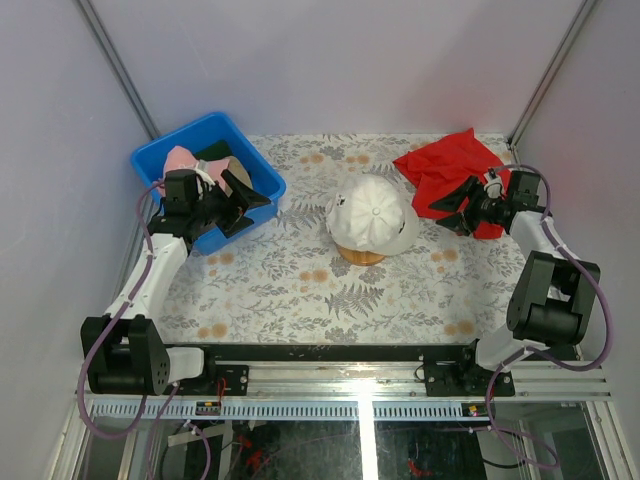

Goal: Stack the hats

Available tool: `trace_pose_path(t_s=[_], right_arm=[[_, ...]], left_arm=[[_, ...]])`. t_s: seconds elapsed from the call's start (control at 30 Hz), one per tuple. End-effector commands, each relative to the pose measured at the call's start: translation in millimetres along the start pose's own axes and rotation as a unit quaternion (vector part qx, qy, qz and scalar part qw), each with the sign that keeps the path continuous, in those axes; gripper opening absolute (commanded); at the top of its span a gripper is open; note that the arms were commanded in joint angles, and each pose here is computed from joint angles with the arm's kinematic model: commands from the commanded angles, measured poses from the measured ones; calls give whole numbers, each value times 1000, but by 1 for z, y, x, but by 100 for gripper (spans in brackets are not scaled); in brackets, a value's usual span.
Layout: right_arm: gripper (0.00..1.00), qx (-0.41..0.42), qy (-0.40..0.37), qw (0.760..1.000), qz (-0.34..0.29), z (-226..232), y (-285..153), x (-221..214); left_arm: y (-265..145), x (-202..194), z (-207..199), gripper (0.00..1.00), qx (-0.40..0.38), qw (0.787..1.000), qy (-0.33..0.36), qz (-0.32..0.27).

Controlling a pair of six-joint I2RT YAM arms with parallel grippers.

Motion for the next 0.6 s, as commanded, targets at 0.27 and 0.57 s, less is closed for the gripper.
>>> trace_pose_path(t_s=[0.27,0.57], right_arm=[[68,-12,-76,997,-27,35,-18,5],[68,18,-111,993,-37,65,-23,-5]], left_arm=[[-1,-2,-2,82,-7,1000,12,-3],[23,-3,-55,79,-57,994,91,26]])
Point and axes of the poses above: each gripper's point midway between its finger pads, its own y axis out along the fingers, its own z axis along the line the jaws close on, x = y × z, the point moved 9 cm from there along -y, back along the fingers, and after that the axes turned 7 degrees about -y, right-handed, at the moved point
